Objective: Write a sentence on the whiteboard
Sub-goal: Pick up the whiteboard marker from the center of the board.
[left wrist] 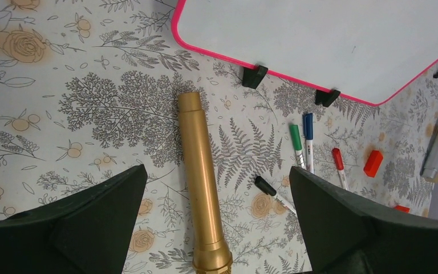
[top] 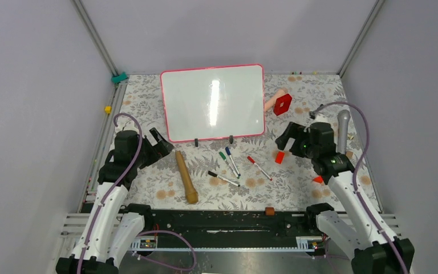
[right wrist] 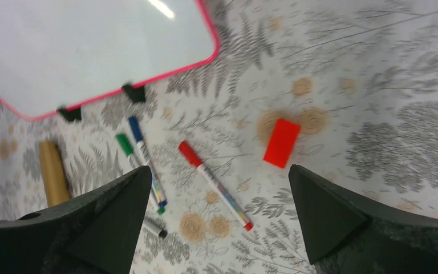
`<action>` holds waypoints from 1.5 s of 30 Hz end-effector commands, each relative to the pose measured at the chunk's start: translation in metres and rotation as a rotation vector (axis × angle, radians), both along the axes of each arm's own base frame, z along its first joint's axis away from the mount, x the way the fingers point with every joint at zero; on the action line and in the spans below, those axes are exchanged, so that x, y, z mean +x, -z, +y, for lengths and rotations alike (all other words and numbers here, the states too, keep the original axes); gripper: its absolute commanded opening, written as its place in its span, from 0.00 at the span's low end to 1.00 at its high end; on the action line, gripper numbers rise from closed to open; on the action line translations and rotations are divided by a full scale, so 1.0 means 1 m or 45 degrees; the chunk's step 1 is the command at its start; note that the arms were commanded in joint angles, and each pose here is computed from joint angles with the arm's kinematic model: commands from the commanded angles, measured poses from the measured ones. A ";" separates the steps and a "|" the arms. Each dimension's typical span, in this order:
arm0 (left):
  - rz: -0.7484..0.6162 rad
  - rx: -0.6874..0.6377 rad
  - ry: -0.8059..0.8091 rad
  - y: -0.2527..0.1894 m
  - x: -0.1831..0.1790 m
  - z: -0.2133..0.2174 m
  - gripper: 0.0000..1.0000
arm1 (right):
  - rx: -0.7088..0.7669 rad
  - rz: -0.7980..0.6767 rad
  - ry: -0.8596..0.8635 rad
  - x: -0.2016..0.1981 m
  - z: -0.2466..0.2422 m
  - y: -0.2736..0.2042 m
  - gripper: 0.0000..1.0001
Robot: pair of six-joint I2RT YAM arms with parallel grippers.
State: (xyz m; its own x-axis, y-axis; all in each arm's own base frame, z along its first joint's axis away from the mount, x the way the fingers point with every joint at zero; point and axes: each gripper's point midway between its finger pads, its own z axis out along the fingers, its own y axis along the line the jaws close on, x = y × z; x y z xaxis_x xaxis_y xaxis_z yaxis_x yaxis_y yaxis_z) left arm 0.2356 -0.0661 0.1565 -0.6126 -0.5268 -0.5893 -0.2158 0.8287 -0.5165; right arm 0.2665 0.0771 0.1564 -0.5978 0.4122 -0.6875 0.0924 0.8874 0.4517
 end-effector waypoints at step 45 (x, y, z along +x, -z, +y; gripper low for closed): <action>-0.133 -0.062 0.150 -0.018 0.008 -0.021 0.99 | -0.660 0.207 -1.124 -0.093 0.209 0.137 0.53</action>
